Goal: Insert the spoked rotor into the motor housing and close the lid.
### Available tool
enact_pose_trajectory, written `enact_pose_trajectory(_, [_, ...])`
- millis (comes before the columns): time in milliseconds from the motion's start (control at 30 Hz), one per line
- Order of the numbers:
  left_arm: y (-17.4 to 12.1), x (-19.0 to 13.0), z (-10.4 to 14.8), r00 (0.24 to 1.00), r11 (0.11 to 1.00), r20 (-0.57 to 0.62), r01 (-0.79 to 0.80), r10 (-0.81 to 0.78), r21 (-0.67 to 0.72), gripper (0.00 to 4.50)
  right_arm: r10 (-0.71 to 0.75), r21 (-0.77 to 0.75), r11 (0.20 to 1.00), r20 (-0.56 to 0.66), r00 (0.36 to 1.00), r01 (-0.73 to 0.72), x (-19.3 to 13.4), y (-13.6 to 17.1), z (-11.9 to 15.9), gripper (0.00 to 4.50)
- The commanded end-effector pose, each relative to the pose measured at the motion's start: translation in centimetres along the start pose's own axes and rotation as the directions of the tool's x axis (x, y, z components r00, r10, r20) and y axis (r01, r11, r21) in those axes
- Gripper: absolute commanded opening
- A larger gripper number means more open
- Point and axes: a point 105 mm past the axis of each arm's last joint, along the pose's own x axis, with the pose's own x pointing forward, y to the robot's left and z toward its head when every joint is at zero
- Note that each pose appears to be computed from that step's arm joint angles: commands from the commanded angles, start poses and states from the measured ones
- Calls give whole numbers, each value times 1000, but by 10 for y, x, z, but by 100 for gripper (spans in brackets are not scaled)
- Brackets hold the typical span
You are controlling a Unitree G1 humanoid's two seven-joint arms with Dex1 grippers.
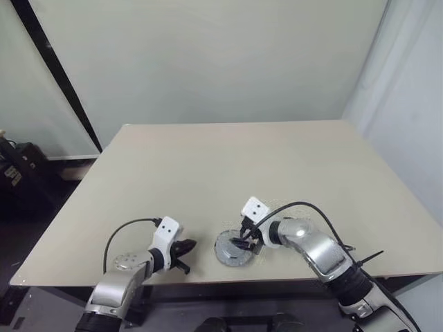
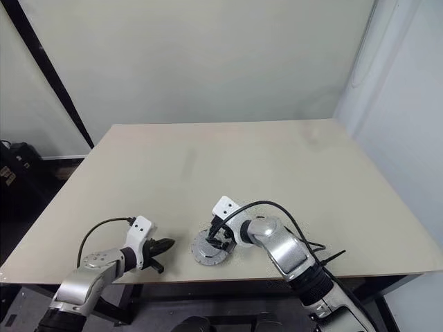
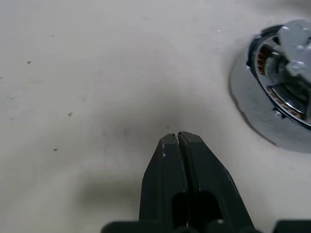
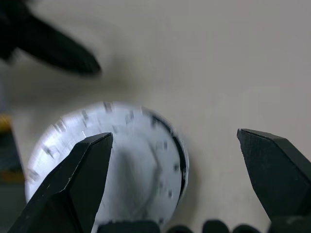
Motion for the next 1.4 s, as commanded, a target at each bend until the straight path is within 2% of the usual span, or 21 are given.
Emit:
enact_pose_trajectory(33, [2, -7, 18, 997, 999, 71, 7, -10, 36, 0, 127, -45, 991, 96, 987, -124, -12, 4, 19, 447])
enact_pose_trajectory(133, [1, -7, 19, 996, 999, 79, 26, -29, 41, 0, 248, -64, 968, 57, 967, -245, -20, 11, 7, 447])
enact_pose_trajectory(233, [1, -7, 21, 996, 998, 84, 31, -35, 47, 0, 290, -76, 955, 15, 957, -288, -21, 12, -3, 447])
enact_pose_trajectory(1200, [-5, -9, 23, 995, 996, 76, 58, -63, 67, 0, 309, -108, 945, -28, 951, -310, 13, 17, -20, 447])
enact_pose_trajectory(1300, [-6, -8, 22, 995, 996, 75, 61, -66, 67, 0, 289, -92, 953, -18, 957, -290, 16, 15, -19, 389])
enact_pose_trajectory(1367, [-7, -8, 22, 995, 996, 75, 64, -69, 67, 0, 274, -71, 959, -7, 962, -273, 17, 13, -18, 330])
enact_pose_trajectory(1400, [-7, -8, 22, 995, 996, 75, 65, -70, 66, 0, 267, -61, 962, -2, 964, -267, 17, 13, -17, 330])
